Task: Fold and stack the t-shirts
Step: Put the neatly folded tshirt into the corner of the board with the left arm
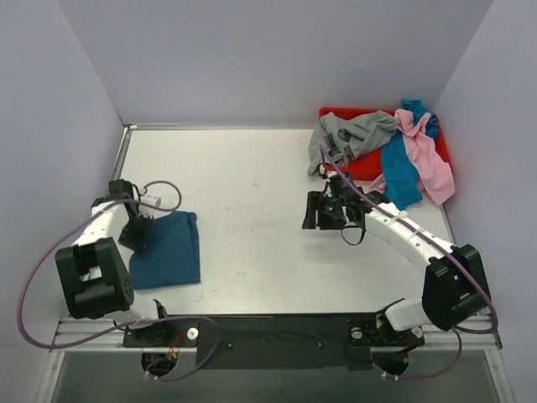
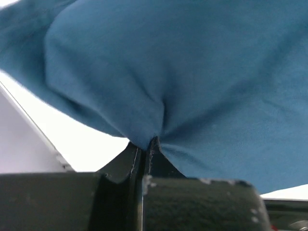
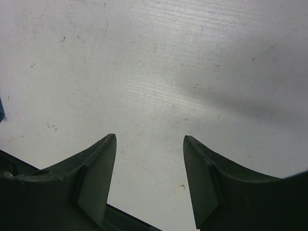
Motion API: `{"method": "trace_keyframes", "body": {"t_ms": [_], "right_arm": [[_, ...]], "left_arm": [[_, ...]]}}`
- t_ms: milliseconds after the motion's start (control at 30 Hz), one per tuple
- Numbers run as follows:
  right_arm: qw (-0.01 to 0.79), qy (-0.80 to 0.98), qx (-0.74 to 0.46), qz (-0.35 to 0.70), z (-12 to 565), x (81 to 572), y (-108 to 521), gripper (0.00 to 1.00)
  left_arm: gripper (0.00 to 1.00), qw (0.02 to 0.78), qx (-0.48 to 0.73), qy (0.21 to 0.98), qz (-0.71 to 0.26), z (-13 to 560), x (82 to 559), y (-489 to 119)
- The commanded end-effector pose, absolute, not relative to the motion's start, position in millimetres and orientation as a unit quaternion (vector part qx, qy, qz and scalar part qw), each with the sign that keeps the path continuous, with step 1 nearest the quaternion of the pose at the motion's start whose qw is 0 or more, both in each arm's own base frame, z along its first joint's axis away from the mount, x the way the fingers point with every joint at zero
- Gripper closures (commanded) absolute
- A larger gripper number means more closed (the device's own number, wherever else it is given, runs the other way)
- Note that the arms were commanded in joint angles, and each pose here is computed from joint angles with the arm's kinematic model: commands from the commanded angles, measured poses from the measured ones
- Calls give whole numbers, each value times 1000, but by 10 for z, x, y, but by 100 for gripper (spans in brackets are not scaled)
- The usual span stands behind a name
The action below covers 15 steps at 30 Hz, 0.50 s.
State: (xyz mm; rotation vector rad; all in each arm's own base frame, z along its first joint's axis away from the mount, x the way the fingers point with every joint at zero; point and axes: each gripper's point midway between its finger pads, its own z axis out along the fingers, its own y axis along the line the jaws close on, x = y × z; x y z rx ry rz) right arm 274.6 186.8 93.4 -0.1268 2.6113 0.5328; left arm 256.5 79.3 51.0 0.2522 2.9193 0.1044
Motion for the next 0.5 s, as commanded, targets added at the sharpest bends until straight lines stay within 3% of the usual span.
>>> {"method": "trace_keyframes", "body": {"t_ms": [0,67,267,467], "right_arm": [[252,948,-63,183,1086,2777,1804,47],[255,947,-68,181,1120,2788,1801,47],[261,944,-87,181,1196,2766,1773,47],[257,943,-115,181,1213,2737,1725,46]], "left_arm": [[100,23,189,973,129,540,1976,1096],[100,5,177,968,175,550,1916,1257],[100,47,156,912,376,778,2150,1849],[100,14,100,931,350,670,1985,1779]]}}
